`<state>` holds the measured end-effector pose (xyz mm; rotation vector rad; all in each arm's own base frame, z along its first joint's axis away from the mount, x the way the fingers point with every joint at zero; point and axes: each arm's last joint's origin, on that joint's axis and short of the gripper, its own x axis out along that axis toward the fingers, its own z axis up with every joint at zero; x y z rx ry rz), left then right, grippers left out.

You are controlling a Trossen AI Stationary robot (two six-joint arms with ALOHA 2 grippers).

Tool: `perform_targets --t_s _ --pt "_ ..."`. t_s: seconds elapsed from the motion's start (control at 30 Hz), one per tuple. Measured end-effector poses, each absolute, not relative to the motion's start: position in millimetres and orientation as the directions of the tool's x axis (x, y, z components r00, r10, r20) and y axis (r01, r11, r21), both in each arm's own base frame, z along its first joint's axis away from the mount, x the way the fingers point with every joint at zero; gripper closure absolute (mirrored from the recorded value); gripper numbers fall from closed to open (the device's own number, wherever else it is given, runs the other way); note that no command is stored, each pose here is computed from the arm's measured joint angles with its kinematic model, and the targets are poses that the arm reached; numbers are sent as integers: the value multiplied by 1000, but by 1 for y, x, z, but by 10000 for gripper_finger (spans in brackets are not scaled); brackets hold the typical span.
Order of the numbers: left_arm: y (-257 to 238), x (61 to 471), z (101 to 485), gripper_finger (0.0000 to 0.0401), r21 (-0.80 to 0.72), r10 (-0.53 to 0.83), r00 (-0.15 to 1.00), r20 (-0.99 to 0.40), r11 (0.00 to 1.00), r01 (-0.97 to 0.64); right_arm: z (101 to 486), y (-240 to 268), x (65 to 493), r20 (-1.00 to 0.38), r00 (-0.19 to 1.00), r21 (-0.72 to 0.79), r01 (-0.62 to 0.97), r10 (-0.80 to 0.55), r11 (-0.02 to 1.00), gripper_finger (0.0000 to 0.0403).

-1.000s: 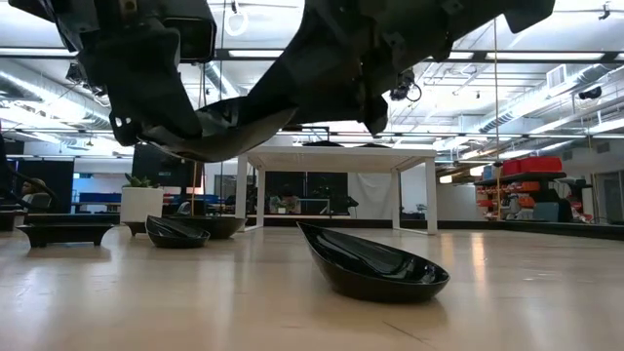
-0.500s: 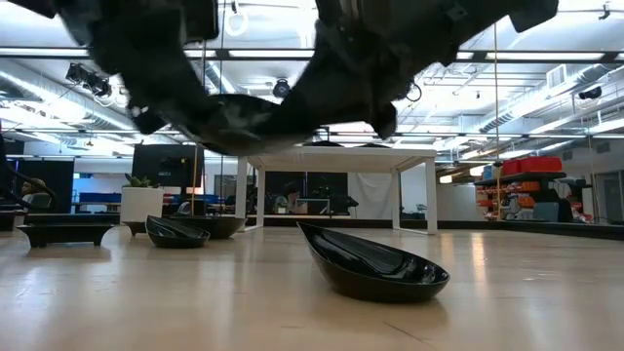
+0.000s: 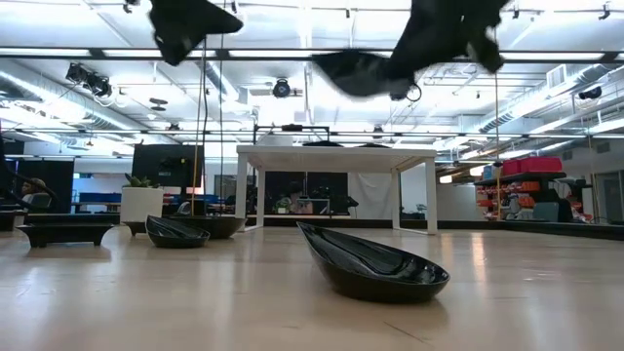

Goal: Pick & Place Mini shaped plates
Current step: Stack the black leaf-shaped plate on top of the other black leaf-shaped plate on the shelf, then stack the black drop-shaped plate on top of the other black drop-shaped plate on the shelf

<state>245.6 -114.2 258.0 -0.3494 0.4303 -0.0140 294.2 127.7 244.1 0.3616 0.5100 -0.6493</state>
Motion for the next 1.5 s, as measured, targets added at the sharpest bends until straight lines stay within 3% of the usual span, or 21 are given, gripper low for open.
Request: perform_targets --t_s 0.2,0.33,0.53,0.8,1.03,1.33,1.4,1.5 --pt "-146 234 244 213 -182 56 912 -407 973 -141 308 48 268 -457 622 306 781 -636 545 400" --pt "-162 231 232 219 -140 113 910 -399 973 -182 322 -19 268 -419 515 400 844 -748 357 400" --pt "-175 230 215 220 -125 167 897 -410 964 -236 302 -89 280 -477 391 539 838 -787 90 400" --pt "-184 227 207 220 -118 164 894 -418 966 -232 272 -112 299 -498 302 689 707 -813 -159 391" --pt "-186 225 207 220 -113 171 897 -408 965 -236 270 -115 299 -499 287 693 698 -817 -178 374" --pt "-186 225 207 220 -115 171 897 -407 965 -236 266 -118 301 -514 292 671 723 -807 -166 281" --pt "-186 225 207 220 -115 171 897 -407 965 -236 266 -118 302 -511 298 642 756 -806 -127 263" --pt "-186 226 207 220 -118 170 898 -405 965 -235 273 -118 305 -474 341 575 818 -812 8 244"
